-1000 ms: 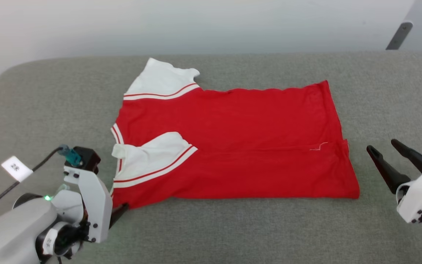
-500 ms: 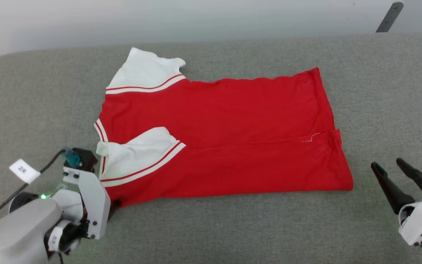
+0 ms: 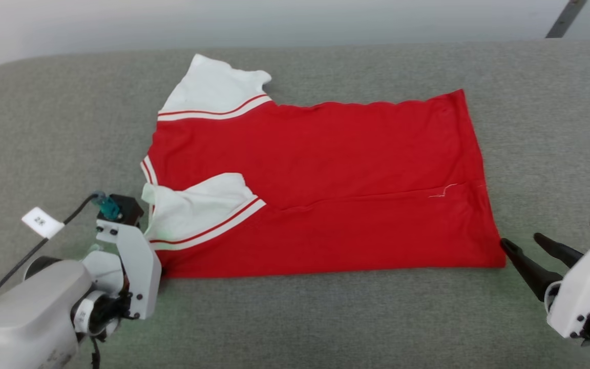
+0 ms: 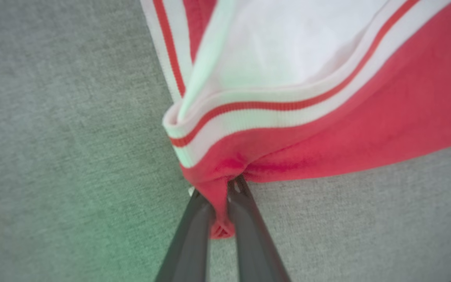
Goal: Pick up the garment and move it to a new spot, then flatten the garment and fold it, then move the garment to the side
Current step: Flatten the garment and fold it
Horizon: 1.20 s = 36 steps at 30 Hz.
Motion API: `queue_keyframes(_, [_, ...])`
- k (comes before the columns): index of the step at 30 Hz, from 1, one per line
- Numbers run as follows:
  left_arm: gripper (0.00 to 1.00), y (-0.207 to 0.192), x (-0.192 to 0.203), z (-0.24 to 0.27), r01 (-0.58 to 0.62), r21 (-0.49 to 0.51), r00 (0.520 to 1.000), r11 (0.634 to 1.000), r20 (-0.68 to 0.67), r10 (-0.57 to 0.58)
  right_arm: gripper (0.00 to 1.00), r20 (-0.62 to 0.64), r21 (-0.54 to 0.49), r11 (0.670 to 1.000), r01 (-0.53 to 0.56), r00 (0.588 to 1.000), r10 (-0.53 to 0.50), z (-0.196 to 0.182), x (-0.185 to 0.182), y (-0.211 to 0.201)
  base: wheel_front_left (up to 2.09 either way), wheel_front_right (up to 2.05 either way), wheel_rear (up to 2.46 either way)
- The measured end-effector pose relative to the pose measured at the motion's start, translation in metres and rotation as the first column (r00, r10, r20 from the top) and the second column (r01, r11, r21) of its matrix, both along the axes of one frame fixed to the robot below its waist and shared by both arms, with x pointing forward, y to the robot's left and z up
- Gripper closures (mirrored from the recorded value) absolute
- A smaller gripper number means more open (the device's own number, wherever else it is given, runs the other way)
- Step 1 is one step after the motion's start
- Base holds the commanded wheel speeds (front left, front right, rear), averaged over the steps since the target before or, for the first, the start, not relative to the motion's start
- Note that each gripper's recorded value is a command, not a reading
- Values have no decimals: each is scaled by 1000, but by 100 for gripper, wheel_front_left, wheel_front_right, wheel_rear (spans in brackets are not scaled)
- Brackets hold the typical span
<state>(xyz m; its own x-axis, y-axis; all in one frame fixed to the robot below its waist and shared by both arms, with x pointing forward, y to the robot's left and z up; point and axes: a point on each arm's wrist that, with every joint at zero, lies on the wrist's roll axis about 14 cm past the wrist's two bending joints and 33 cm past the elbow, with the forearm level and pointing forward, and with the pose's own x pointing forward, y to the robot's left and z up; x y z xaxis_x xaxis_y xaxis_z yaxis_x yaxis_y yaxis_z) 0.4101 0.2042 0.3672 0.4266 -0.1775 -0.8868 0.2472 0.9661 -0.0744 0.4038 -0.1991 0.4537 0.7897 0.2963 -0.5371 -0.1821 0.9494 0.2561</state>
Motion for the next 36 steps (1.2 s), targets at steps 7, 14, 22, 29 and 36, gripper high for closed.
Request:
queue_keyframes(7, [100, -2, 1, -3, 1, -17, 1000, 1000, -3, -1, 0, -147, -35, 997, -62, 988, 56, -27, 10, 12, 0, 0, 0])
queue_keyframes(14, [100, -3, 3, -6, 1, -27, 1000, 1000, -1, -1, 0, -270, -73, 992, -99, 960, 76, -59, 16, 19, 0, 0, 0])
queue_keyframes(22, [100, -3, 3, -10, -1, -31, 1000, 1000, -5, 1, 100, -341, -113, 987, -116, 937, 72, -78, 22, 16, 0, 0, 0])
queue_keyframes(29, [100, -3, 3, -6, -4, -43, 1000, 999, -7, 3, 100, -336, -104, 989, -109, 939, 68, -75, 24, 12, 0, 0, 0])
queue_keyframes(36, [100, -3, 0, 7, 7, -41, 1000, 999, -4, -7, 100, -325, -102, 987, -120, 942, 81, -64, 18, 10, 0, 0, 0])
